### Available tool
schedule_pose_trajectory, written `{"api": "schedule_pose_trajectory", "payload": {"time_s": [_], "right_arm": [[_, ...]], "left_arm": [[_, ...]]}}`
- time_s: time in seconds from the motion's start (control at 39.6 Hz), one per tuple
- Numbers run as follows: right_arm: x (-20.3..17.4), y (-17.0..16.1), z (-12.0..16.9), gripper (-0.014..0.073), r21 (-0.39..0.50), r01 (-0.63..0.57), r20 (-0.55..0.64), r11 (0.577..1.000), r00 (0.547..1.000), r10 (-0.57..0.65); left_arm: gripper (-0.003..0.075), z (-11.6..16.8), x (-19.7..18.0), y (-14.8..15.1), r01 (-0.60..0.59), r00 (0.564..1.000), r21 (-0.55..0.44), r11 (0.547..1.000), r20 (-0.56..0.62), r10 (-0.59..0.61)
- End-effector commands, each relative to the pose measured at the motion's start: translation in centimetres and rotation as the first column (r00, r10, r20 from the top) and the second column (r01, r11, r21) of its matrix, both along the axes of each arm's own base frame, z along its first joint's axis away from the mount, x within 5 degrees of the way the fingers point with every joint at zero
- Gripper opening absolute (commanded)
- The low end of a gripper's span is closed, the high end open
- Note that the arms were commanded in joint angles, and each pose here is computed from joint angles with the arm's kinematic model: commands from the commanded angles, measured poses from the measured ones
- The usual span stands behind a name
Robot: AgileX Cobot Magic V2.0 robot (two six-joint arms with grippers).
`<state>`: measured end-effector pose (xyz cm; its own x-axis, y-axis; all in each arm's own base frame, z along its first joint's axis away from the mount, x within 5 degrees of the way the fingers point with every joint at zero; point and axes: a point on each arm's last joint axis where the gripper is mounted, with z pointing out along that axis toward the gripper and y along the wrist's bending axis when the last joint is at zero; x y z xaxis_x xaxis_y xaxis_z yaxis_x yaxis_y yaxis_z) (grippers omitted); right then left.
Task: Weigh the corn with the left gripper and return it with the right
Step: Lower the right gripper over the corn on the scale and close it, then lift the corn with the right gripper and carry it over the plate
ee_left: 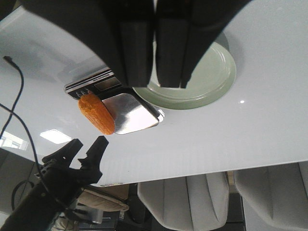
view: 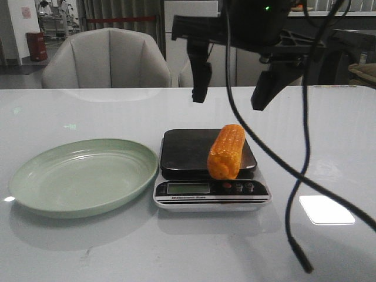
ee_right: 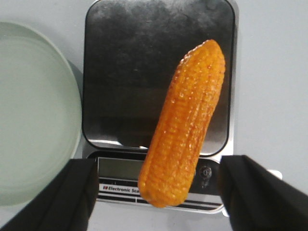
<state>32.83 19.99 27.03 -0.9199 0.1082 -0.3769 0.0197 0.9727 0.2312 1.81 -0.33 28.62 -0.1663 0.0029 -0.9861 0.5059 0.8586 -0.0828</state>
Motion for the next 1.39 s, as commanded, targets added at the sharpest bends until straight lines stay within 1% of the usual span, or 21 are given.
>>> {"api": "schedule_pose_trajectory", "payload": {"time_s": [0.0, 0.15, 0.25, 0.33, 0.38, 0.45, 0.53, 0.58, 0.68, 0.76, 0.86, 0.96, 1.01, 1.09, 1.19, 1.26, 1.36], "right_arm": [[0.9, 0.4, 1.4, 0.0608, 0.017, 0.013, 0.055, 1.0, 0.998, -0.014], [1.8, 1.0, -1.3, 0.0608, -0.005, 0.063, -0.021, 0.998, 0.998, -0.063], [2.1, 1.2, -2.5, 0.0606, -0.017, 0.076, -0.048, 0.997, 0.996, -0.077], [2.3, 1.3, -3.3, 0.0582, -0.028, 0.081, -0.067, 0.996, 0.994, -0.083], [2.3, 1.3, -3.4, 0.0536, -0.025, 0.089, -0.069, 0.996, 0.993, -0.091], [2.5, 1.5, -3.2, 0.0416, -0.009, 0.097, -0.061, 0.995, 0.993, -0.098], [2.6, 1.7, -2.3, 0.0281, 0.004, 0.1, -0.055, 0.995, 0.994, -0.099], [2.7, 1.9, -1.6, 0.0216, 0.011, 0.097, -0.045, 0.995, 0.994, -0.097], [2.9, 2.6, -0.2, 0.0146, 0.034, 0.085, -0.016, 0.996, 0.996, -0.085], [2.6, 3.7, 1.0, 0.0138, 0.061, 0.057, 0.02, 0.997, 0.998, -0.058], [2.1, 5.9, 2.3, 0.0137, 0.116, -0.005, 0.096, 0.993, 0.995, -0.006], [1.3, 8.2, 3.1, 0.0137, 0.18, -0.077, 0.185, 0.981, 0.982, 0.044], [0.9, 9.0, 3.3, 0.0137, 0.199, -0.103, 0.21, 0.975, 0.976, 0.061], [0.2, 10.4, 3.1, 0.0137, 0.216, -0.141, 0.232, 0.966, 0.969, 0.09], [-0.1, 11.4, 2.8, 0.0137, 0.254, -0.16, 0.245, 0.954, 0.965, 0.097], [-0.2, 12.4, 2.1, 0.0137, 0.266, -0.174, 0.245, 0.948, 0.964, 0.108], [-0.5, 13.6, 0.5, 0.0137, 0.258, -0.19, 0.224, 0.947, 0.965, 0.133]], "left_arm": [[0.0114, 1.4, -0.3, 0.1, 0.008, 0.996, -0.056, 0.998, 0.091, -0.003], [0.0114, 1.4, -0.3, 0.1, 0.008, 0.996, -0.056, 0.998, 0.091, -0.003], [0.0114, 1.4, -0.3, 0.1, 0.008, 0.996, -0.056, 0.998, 0.091, -0.003], [0.0114, 1.4, -0.3, 0.1, 0.008, 0.996, -0.056, 0.998, 0.091, -0.003], [0.0114, 1.4, -0.3, 0.1, 0.008, 0.996, -0.056, 0.998, 0.091, -0.003], [0.0114, 1.4, -0.3, 0.1, 0.008, 0.996, -0.056, 0.998, 0.091, -0.003], [0.0114, 1.4, -0.3, 0.1, 0.008, 0.996, -0.056, 0.998, 0.091, -0.003], [0.0114, 1.4, -0.3, 0.1, 0.008, 0.996, -0.056, 0.998, 0.091, -0.003], [0.0114, 1.4, -0.3, 0.1, 0.008, 0.996, -0.056, 0.998, 0.091, -0.003], [0.0114, 1.4, -0.3, 0.1, 0.008, 0.996, -0.056, 0.998, 0.091, -0.003], [0.0114, 1.4, -0.3, 0.1, 0.008, 0.996, -0.056, 0.998, 0.091, -0.003], [0.0114, 1.4, -0.3, 0.1, 0.008, 0.996, -0.056, 0.998, 0.091, -0.003], [0.0114, 1.4, -0.3, 0.1, 0.008, 0.996, -0.056, 0.998, 0.091, -0.003], [0.0114, 1.4, -0.3, 0.1, 0.008, 0.996, -0.056, 0.998, 0.091, -0.003], [0.0114, 1.4, -0.3, 0.1, 0.008, 0.996, -0.056, 0.998, 0.091, -0.003], [0.0114, 1.4, -0.3, 0.1, 0.008, 0.996, -0.056, 0.998, 0.091, -0.003], [0.0114, 1.4, -0.3, 0.1, 0.008, 0.996, -0.056, 0.998, 0.091, -0.003]]}}
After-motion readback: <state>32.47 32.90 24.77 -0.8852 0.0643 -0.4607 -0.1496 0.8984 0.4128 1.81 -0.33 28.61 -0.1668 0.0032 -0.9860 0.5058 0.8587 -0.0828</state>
